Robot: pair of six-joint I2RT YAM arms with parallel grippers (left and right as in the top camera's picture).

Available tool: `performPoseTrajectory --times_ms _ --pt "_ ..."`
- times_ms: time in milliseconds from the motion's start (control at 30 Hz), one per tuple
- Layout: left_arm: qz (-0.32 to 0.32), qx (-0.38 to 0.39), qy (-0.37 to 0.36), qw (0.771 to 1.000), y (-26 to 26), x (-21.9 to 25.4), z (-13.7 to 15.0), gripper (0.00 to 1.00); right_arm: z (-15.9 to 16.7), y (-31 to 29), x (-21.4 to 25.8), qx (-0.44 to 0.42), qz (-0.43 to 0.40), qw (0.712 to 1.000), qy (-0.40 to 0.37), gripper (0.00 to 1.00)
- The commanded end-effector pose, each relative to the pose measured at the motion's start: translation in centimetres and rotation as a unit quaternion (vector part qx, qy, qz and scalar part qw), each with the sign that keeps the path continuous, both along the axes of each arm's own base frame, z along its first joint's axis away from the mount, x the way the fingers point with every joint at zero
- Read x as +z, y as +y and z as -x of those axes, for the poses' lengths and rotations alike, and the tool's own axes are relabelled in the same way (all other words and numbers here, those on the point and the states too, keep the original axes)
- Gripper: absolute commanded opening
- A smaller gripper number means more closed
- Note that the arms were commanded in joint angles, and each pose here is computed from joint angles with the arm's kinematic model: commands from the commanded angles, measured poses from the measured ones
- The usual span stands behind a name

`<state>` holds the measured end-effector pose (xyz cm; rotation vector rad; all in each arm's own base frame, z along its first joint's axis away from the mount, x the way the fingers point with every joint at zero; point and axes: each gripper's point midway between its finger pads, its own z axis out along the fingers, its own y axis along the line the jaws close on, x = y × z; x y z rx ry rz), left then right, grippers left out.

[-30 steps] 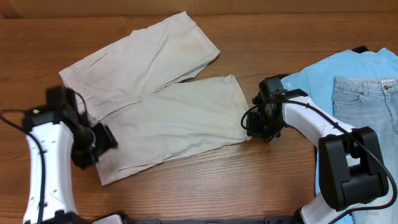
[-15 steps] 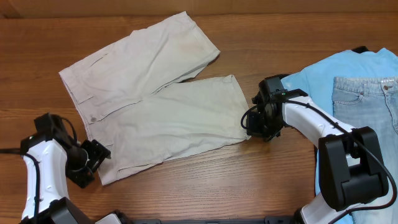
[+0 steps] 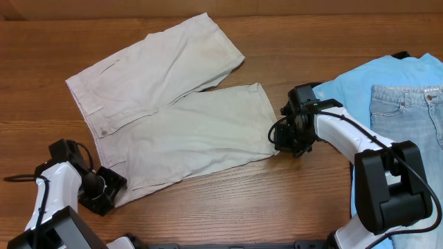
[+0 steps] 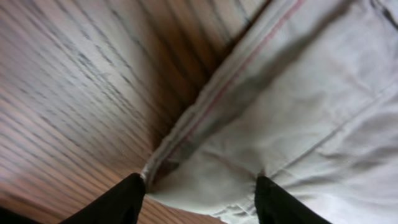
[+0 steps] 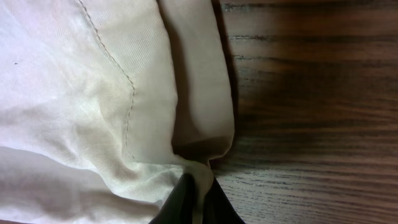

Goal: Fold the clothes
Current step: 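Grasp the shorts' lower left waist and right leg hem with both grippers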

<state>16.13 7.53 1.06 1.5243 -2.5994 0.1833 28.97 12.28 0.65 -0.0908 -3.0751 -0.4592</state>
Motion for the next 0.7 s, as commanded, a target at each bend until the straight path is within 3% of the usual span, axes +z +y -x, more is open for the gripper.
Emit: performPoseTrajectory --times_ms 0,300,433,500,600,667 --pt "-0.019 0.022 0.021 0.999 1.0 -0.4 1.0 0.63 0.1 0.1 -0.1 -0.001 -0.004 1.000 0.002 0.06" --pt "-0.004 0.031 0.036 0.999 1.0 -0.2 2.2 0.60 -0.1 0.1 -0.1 -0.001 -0.005 1.000 -0.001 0.06" --pt "-0.008 0.032 0.028 0.999 1.0 -0.8 2.0 0.67 -0.3 0.2 -0.1 -0.001 -0.006 1.000 -0.006 0.06" --pt "-0.002 0.034 0.015 0.999 0.7 -1.4 1.8 0.64 -0.3 0.2 -0.1 -0.001 -0.006 1.000 -0.006 0.06" --pt "0.011 0.037 0.002 0.999 -0.3 -2.7 2.0 0.49 -0.4 0.2 -0.1 -0.001 -0.006 1.000 -0.007 0.06" --pt "0.030 0.043 -0.012 0.999 -1.1 -3.0 1.7 0.48 -0.3 0.2 -0.1 -0.001 -0.006 1.000 -0.006 0.06"
